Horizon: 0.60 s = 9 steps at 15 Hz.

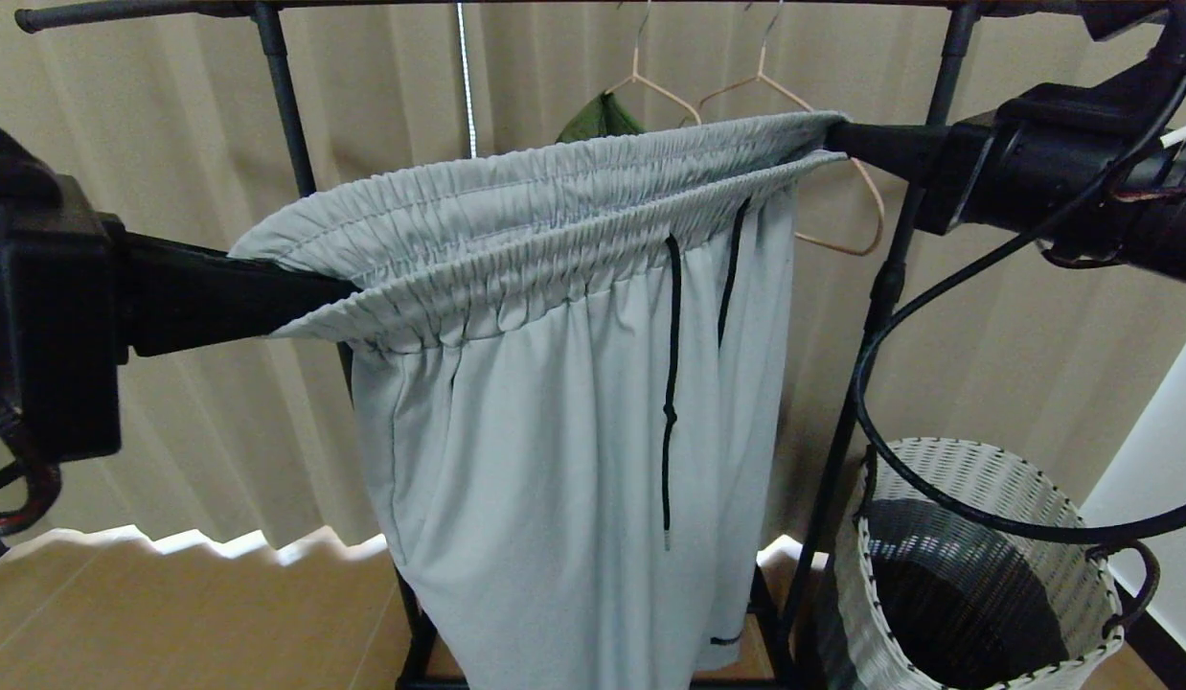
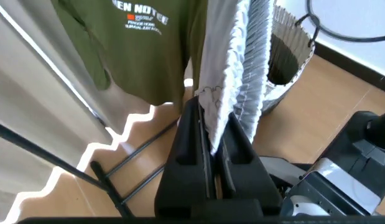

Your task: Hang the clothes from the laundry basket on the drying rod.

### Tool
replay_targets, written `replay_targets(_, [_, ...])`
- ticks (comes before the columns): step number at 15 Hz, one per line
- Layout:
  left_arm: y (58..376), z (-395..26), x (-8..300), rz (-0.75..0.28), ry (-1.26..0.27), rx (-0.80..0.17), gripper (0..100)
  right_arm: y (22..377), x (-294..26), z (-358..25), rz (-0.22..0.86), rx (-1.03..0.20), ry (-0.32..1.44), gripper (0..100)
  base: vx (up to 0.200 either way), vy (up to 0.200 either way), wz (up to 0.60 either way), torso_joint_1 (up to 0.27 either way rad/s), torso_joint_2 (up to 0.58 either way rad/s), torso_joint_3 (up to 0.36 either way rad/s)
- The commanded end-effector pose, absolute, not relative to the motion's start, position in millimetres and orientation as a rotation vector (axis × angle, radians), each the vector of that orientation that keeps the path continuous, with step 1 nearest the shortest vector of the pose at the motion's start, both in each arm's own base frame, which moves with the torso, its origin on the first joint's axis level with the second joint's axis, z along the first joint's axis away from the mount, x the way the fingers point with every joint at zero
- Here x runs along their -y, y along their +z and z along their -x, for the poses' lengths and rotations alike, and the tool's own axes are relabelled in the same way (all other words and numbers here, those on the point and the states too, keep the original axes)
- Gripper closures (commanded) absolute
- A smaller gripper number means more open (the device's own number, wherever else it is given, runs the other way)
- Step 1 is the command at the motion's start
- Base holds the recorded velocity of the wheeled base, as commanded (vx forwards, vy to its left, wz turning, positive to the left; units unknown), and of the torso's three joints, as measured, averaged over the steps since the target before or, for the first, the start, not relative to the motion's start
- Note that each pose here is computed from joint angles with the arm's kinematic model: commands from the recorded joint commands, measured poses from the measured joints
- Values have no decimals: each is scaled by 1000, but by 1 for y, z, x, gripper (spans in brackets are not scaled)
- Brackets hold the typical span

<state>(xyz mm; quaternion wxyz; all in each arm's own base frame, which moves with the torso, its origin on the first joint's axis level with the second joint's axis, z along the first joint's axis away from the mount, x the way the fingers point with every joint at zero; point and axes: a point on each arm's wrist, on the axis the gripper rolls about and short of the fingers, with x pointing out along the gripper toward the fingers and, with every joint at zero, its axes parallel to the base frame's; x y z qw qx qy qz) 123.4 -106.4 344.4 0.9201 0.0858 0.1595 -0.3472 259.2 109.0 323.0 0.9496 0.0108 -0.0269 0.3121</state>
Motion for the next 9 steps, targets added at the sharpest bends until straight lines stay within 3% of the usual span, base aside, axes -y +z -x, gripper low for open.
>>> replay_targets(1, [346,-127,102,-172,-674,-318,100,328,-101,-254,-22,72,605,100,0,0,0,0,0,0])
replay_targets(7, [358,-149,103,-147,-600,-258,100,335,-74,-216,-16,42,548,100,0,0,0,0,0,0])
replay_targets(9, [356,-180,108,-135,-533,-240,100,329,-67,-196,-12,39,548,100,0,0,0,0,0,0])
